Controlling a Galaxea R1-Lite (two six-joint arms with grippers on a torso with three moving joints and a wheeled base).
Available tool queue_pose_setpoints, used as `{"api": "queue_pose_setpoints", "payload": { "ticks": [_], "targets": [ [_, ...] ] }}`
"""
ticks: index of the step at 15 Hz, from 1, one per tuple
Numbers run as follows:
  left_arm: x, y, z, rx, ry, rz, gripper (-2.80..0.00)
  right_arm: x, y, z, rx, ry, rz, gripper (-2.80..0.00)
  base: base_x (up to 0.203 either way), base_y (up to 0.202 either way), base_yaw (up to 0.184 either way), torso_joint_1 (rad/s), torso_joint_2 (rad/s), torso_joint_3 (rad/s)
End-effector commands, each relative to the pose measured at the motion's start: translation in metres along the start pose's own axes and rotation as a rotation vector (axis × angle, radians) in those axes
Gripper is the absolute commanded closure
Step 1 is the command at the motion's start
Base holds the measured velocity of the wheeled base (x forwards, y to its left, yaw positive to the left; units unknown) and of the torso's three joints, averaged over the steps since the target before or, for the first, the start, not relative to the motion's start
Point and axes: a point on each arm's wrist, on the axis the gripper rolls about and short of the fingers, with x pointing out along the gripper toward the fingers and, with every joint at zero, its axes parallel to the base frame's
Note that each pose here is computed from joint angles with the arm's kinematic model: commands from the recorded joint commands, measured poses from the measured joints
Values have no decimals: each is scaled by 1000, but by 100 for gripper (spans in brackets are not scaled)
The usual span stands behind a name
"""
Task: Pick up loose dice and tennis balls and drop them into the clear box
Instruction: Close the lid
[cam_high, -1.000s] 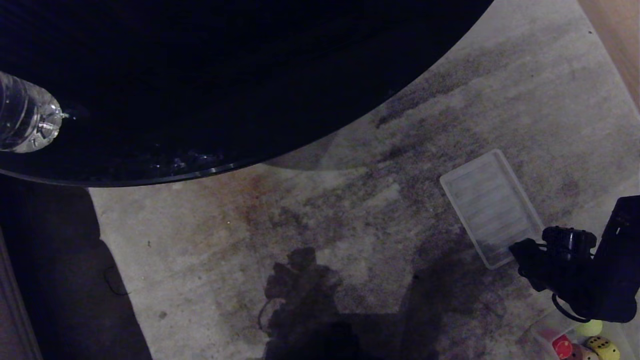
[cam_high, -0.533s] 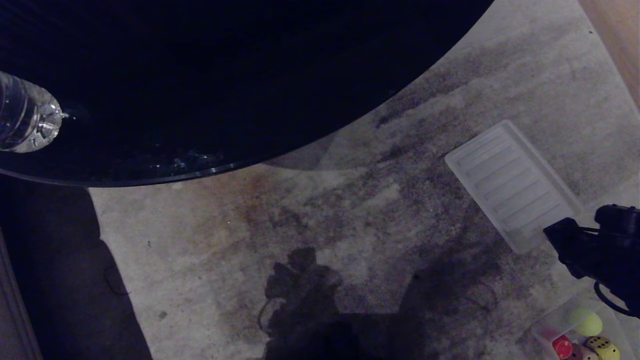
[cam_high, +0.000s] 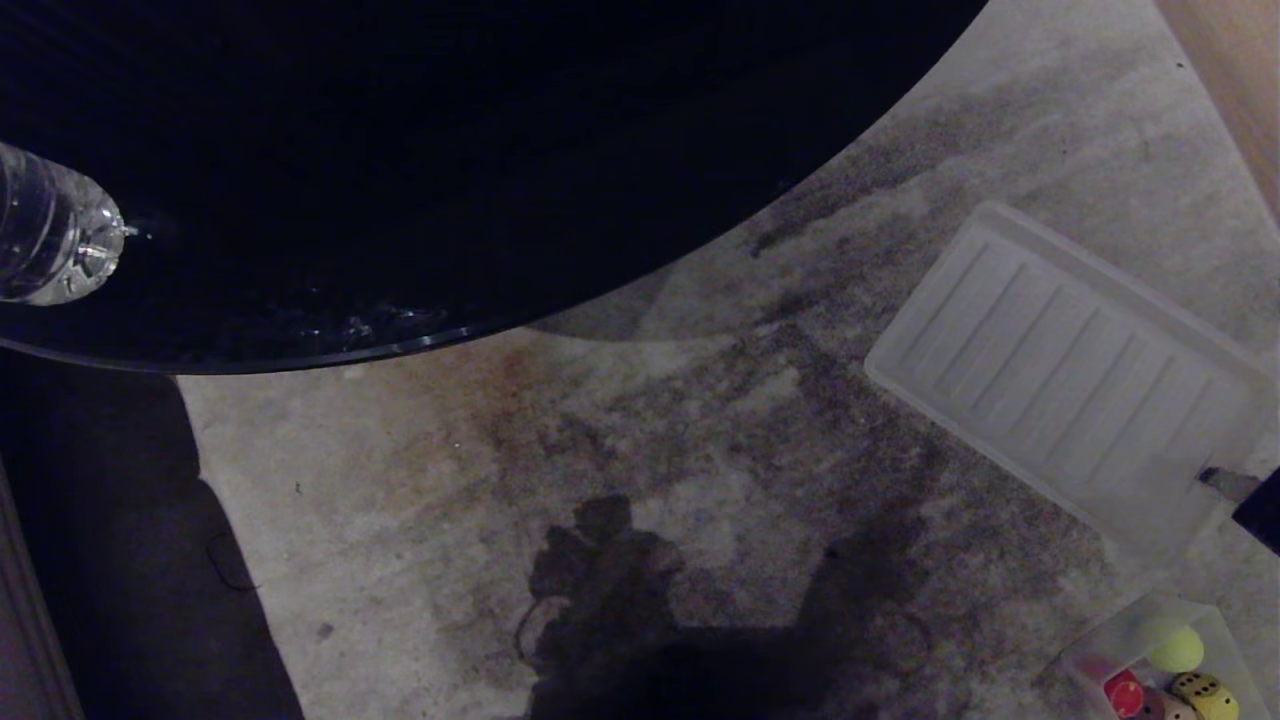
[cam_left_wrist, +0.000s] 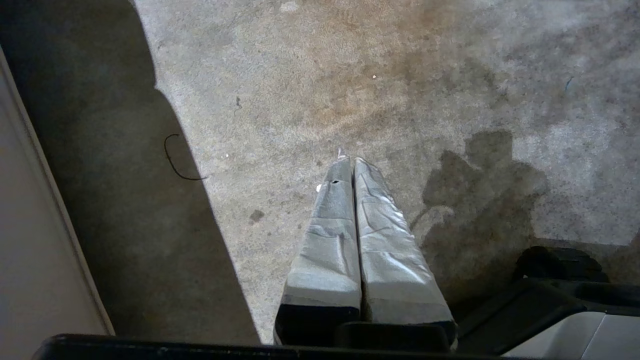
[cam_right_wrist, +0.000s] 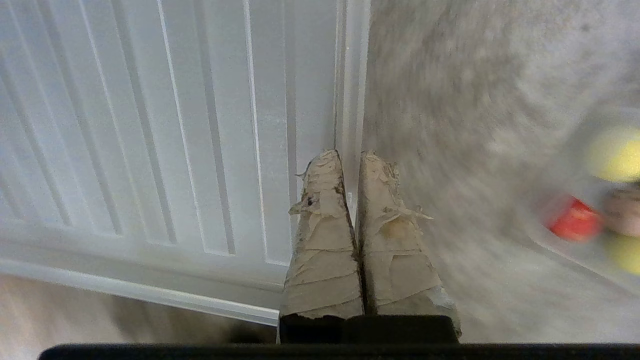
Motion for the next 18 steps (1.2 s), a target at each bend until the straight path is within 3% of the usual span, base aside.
{"api": "queue_pose_setpoints", "payload": {
  "ticks": [1, 4, 6, 10, 15, 18],
  "targets": [
    [0, 0, 0, 0, 3, 1, 0, -63, 2, -21, -151, -4, 78, 0, 0, 0, 0, 0, 0, 0],
    [0, 0, 0, 0, 3, 1, 0, -102, -12, -58, -327, 88, 151, 0, 0, 0, 0, 0, 0, 0],
    [0, 0, 0, 0, 3, 1, 0, -119, -23, -76, -391, 97, 185, 0, 0, 0, 0, 0, 0, 0],
    [0, 0, 0, 0, 3, 0, 0, -133, -43, -104, -446, 81, 146, 0, 0, 0, 0, 0, 0, 0],
    [0, 0, 0, 0, 3, 0, 0, -148, -50, -110, -458, -92, 251, 0, 0, 0, 0, 0, 0, 0],
    [0, 0, 0, 0, 3, -1, 0, -147, -55, -117, -471, -99, 191, 0, 0, 0, 0, 0, 0, 0]
  ]
}}
